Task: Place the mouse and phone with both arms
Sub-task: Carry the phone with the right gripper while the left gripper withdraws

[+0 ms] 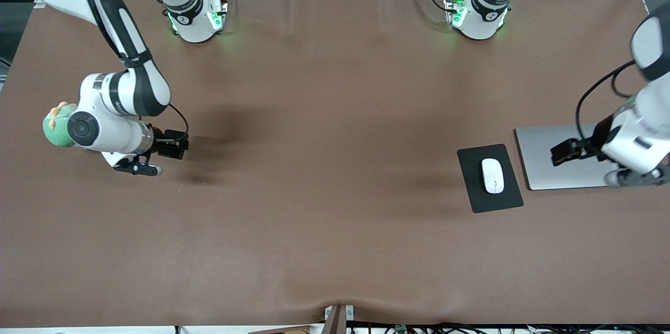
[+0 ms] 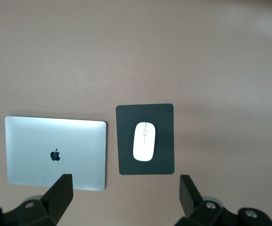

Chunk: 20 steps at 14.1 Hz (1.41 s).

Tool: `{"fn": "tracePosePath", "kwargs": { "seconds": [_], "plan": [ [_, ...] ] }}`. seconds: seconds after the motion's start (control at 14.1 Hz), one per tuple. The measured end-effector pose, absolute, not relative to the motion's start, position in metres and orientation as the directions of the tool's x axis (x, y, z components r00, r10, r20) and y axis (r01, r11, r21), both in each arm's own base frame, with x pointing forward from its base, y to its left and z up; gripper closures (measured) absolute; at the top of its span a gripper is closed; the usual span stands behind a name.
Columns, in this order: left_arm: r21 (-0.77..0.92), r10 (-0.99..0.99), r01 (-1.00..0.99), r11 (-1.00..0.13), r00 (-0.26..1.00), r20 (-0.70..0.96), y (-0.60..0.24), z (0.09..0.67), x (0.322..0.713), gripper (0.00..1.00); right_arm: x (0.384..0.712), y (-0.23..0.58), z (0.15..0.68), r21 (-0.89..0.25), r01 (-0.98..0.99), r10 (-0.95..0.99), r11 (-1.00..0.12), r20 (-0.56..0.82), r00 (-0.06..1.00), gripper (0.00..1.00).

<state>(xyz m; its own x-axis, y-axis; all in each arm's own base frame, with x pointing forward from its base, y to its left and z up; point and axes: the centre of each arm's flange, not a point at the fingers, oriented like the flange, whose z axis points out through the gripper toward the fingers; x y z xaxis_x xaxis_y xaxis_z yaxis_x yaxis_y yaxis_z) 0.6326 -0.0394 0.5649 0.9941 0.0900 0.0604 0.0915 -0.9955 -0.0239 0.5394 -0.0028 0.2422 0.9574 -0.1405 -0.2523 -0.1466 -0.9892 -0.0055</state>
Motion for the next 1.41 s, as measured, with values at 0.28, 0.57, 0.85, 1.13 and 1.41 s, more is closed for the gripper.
{"fn": "tracePosePath", "kwargs": {
  "seconds": [0.28,0.57,0.85,1.13,1.41],
  "plan": [
    [-0.035,0.090,0.092,-0.995,0.994,0.066,-0.045,0.610,0.602,0.00,0.509,-0.057,0.212,-0.029,-0.120,-0.111,-0.992,-0.215,0.970,0.19],
    [-0.041,0.070,0.073,-0.997,0.996,0.054,-0.060,0.634,0.579,0.00,0.480,-0.112,0.193,-0.049,-0.107,-0.095,-0.993,-0.202,0.975,0.19],
    [-0.057,0.047,0.048,-0.997,0.999,0.022,-0.052,0.629,0.569,0.00,0.462,-0.110,0.176,-0.041,-0.096,-0.089,-0.995,-0.161,0.983,0.19],
    [-0.052,0.044,0.046,-0.998,0.999,0.029,-0.037,0.636,0.562,0.00,0.455,-0.101,0.164,-0.037,-0.063,-0.056,-0.997,-0.174,0.983,0.19],
    [-0.024,0.058,0.059,-0.998,0.998,0.029,-0.020,0.643,0.548,0.00,0.456,-0.099,0.165,-0.043,-0.053,-0.043,-0.998,-0.196,0.980,0.00]
  ]
}}
